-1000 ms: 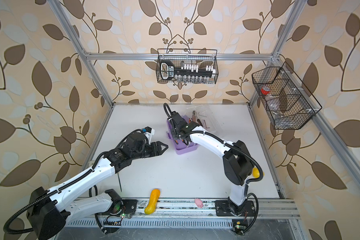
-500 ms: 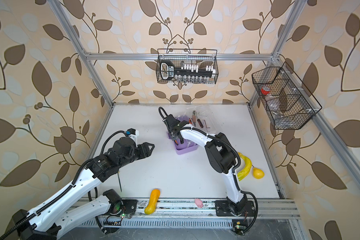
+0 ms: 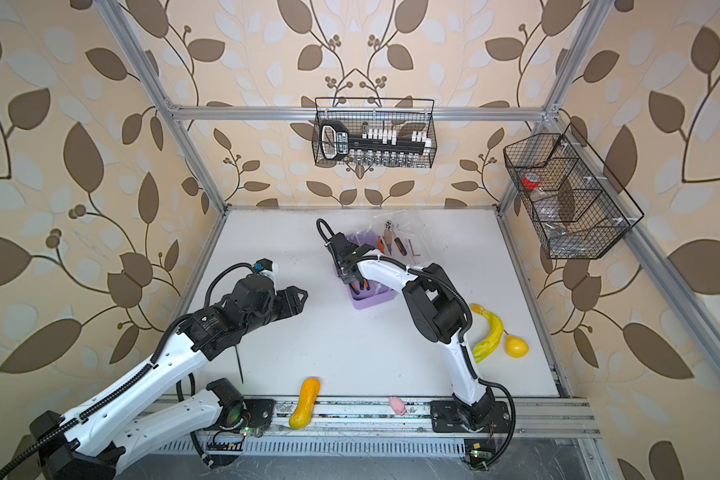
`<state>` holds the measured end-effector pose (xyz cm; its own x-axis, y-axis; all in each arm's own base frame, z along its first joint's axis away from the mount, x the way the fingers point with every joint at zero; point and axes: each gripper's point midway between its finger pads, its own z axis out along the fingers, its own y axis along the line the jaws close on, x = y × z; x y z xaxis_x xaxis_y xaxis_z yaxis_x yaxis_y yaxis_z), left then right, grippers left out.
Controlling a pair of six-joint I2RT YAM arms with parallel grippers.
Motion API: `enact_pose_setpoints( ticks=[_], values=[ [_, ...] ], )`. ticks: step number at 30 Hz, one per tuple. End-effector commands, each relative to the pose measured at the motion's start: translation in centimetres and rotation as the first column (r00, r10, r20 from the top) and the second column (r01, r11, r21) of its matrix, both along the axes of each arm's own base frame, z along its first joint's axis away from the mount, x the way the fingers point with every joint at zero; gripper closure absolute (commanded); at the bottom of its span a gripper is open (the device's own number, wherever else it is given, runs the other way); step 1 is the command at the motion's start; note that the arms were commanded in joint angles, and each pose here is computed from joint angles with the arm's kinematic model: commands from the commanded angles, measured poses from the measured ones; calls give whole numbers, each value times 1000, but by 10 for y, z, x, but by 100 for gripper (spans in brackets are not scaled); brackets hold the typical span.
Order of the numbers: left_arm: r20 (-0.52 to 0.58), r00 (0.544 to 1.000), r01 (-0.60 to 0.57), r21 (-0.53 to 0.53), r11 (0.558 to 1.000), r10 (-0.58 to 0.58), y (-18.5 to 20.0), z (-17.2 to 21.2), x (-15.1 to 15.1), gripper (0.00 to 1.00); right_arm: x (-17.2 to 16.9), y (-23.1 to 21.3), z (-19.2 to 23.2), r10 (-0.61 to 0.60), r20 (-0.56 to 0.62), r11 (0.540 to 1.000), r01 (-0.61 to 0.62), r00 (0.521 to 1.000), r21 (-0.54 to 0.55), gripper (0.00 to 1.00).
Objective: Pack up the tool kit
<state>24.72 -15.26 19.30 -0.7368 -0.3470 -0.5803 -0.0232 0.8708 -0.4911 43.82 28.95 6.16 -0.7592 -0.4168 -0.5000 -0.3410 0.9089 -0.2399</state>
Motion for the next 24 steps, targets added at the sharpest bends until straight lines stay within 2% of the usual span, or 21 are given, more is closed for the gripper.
enact_pose_setpoints(
  ticks=[1, 6, 12, 16, 19, 24],
  values=[
    [15, 1000, -4, -11, 1000, 4, -3, 10, 4, 34, 4, 7, 13, 4, 13, 999, -5, 1000, 44, 72],
    [15, 1000, -5, -12, 1000, 6, -4, 9, 6, 33, -2, 12, 33, 5, 14, 994, -7, 1000, 109, 70],
    [13, 1000, -13, -3, 1000, 14, -4, 10, 11, 33, -2, 12, 103, 1, 100, 972, -25, 995, 235, 70],
    [2, 1000, -23, 5, 1000, 23, -6, 6, 16, 33, -4, -7, 159, -38, 174, 949, -19, 984, 314, 69],
    [-12, 1000, -21, 3, 1000, 21, -10, 2, 19, 33, -12, -31, 191, -72, 230, 942, -9, 970, 334, 69],
    [-40, 999, -2, 6, 1000, 2, -20, -6, 28, 33, -43, -83, 210, -157, 254, 905, 36, 954, 424, 67]
  ],
)
